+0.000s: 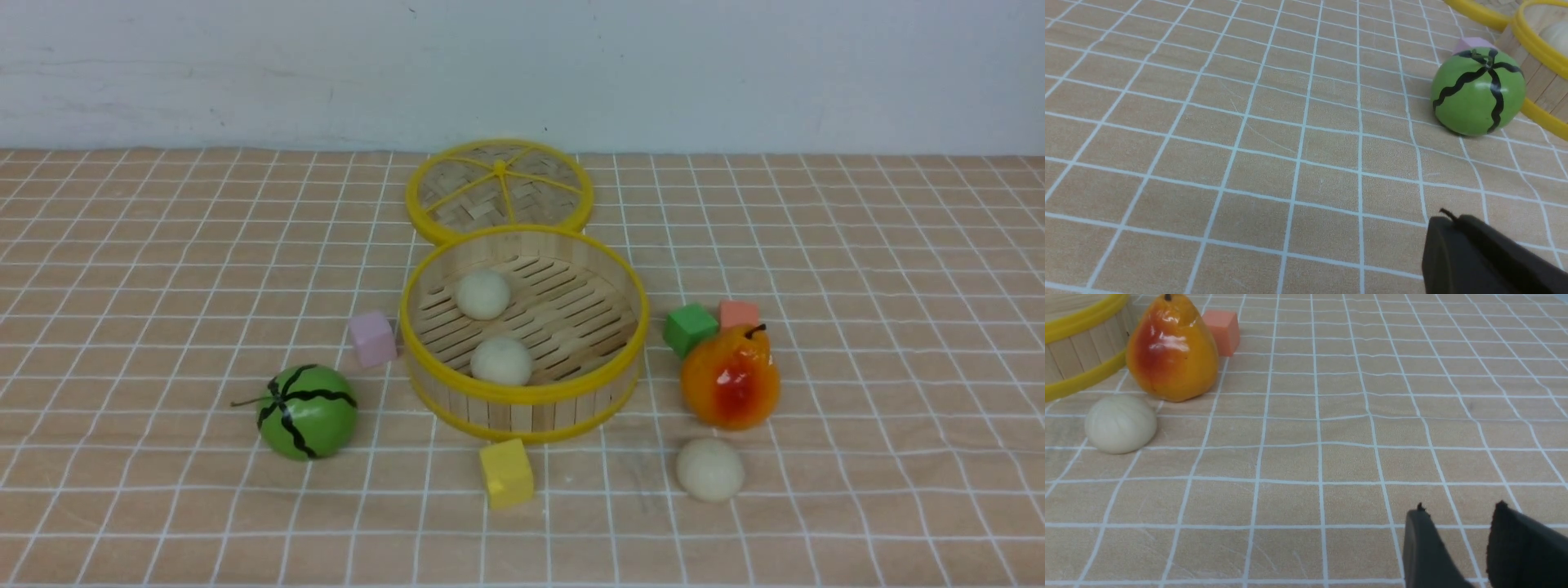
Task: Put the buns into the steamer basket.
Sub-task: Use the right arm to grab a steamed stuffed bun
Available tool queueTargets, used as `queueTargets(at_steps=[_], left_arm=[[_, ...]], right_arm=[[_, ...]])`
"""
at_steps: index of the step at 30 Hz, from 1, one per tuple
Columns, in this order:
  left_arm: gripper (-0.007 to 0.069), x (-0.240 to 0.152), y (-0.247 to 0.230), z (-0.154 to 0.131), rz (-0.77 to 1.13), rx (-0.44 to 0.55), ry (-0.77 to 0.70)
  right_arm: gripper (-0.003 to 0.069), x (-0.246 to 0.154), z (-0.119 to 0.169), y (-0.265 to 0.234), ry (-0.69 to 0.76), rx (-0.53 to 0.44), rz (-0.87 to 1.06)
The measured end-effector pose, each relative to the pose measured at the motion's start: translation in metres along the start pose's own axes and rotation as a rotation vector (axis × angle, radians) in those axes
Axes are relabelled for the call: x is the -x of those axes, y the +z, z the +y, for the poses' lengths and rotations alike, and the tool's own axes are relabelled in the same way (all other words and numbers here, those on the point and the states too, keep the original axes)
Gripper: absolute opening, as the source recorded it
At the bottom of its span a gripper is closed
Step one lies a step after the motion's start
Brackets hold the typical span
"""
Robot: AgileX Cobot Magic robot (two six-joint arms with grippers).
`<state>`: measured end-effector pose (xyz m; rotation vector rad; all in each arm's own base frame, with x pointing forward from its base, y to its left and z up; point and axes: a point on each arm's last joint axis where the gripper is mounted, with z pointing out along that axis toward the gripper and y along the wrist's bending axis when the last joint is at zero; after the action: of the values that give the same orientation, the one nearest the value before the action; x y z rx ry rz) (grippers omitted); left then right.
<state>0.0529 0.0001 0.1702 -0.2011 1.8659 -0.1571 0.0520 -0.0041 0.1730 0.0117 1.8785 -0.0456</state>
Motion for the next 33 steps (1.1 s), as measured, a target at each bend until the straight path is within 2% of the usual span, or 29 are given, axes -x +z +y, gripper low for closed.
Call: queueTargets(at_steps=[10, 15, 19, 20, 21, 23, 26, 28, 31, 33], left_arm=[[-0.0013, 0.000, 0.000, 0.000, 0.000, -0.001, -0.003], [-0.0011, 0.000, 0.000, 0.000, 0.000, -0.001, -0.006], [-0.0009, 0.000, 0.000, -0.001, 0.002, -0.009, -0.051], [-0.0006, 0.000, 0.000, -0.001, 0.003, -0.011, -0.065], [-0.0006, 0.000, 0.000, -0.001, 0.003, -0.012, -0.065], [-0.0006, 0.000, 0.000, -0.001, 0.004, -0.013, -0.073], [-0.0002, 0.000, 0.000, -0.001, 0.004, -0.014, -0.076], [-0.0002, 0.000, 0.000, -0.001, 0.004, -0.014, -0.075], [0.0001, 0.000, 0.000, -0.001, 0.004, -0.014, -0.075], [0.0003, 0.000, 0.000, -0.001, 0.004, -0.014, -0.075]], right_arm=[[0.0241, 0.000, 0.000, 0.000, -0.008, -0.003, -0.003], [0.0241, 0.006, 0.001, 0.001, -0.015, 0.009, -0.093], [0.0241, 0.024, 0.004, -0.003, -0.014, 0.037, -0.297], [0.0241, 0.035, 0.005, -0.007, -0.001, 0.057, -0.419], [0.0241, 0.036, 0.005, -0.007, 0.002, 0.060, -0.434], [0.0241, 0.051, 0.007, -0.016, 0.014, 0.089, -0.619], [0.0241, 0.063, 0.009, -0.026, 0.032, 0.118, -0.791], [0.0241, 0.067, 0.008, -0.031, 0.079, 0.138, -0.856], [0.0241, 0.086, 0.004, -0.044, 0.278, 0.194, -0.918], [0.0241, 0.097, 0.002, -0.051, 0.328, 0.206, -0.926]])
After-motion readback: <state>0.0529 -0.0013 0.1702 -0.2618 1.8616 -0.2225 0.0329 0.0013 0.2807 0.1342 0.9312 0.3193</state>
